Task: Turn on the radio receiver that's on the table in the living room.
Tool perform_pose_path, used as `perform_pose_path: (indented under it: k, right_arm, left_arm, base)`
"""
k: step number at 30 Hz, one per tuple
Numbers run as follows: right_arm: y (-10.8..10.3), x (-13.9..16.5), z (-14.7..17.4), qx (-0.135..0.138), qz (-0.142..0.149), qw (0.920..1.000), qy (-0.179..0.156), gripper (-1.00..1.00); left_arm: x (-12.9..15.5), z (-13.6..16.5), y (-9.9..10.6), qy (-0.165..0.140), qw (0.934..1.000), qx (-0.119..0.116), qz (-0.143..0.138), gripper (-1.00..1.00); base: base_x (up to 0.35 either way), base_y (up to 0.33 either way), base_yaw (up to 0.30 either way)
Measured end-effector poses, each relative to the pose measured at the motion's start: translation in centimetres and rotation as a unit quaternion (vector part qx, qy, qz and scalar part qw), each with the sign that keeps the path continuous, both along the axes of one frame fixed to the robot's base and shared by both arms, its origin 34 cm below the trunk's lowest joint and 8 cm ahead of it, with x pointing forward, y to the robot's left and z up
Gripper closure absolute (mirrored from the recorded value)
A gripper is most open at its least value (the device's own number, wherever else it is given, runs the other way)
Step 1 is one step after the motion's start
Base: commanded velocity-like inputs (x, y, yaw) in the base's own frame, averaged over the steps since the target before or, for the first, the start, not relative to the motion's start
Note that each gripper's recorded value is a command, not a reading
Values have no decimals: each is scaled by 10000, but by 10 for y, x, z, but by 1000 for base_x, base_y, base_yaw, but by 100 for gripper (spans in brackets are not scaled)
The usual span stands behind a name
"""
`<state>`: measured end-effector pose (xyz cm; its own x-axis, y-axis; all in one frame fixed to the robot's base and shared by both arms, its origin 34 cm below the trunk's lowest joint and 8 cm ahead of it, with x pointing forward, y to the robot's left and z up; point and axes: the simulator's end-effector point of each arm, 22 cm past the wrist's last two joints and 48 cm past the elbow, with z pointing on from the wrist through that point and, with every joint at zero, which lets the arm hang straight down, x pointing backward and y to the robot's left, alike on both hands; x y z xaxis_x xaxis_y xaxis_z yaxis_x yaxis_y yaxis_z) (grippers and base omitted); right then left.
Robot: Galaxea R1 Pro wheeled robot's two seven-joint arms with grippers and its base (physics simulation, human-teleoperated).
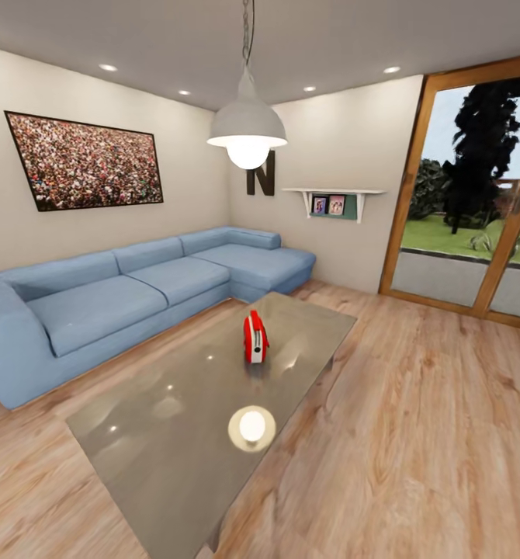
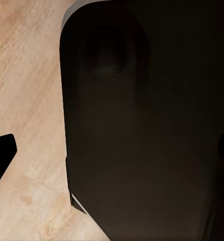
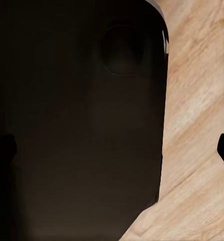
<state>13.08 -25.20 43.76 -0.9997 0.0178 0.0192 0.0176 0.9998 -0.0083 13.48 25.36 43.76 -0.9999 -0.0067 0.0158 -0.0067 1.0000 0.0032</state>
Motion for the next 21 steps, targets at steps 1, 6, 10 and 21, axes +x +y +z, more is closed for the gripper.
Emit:
perform_pose_path:
  k: [1,6,10,21]
  right_arm:
    - [0,0,0,0,-1,10000,0,-100]
    - [0,0,0,-2,-6,10000,-2,-100]
    - [0,0,0,-6,-18,10000,-1,-100]
    - [0,0,0,-1,-25,10000,-4,-100]
  left_arm:
    - [0,0,0,0,10000,-3,2,-100]
    - [0,0,-1,0,10000,-7,4,-100]
    - [0,0,0,0,10000,-3,4,-100]
    - [0,0,0,0,10000,-3,5,-100]
  base:
    - [290,-77,0]
    - [203,-55,-1]
    - [52,-14,-123]
    - [7,-2,-261]
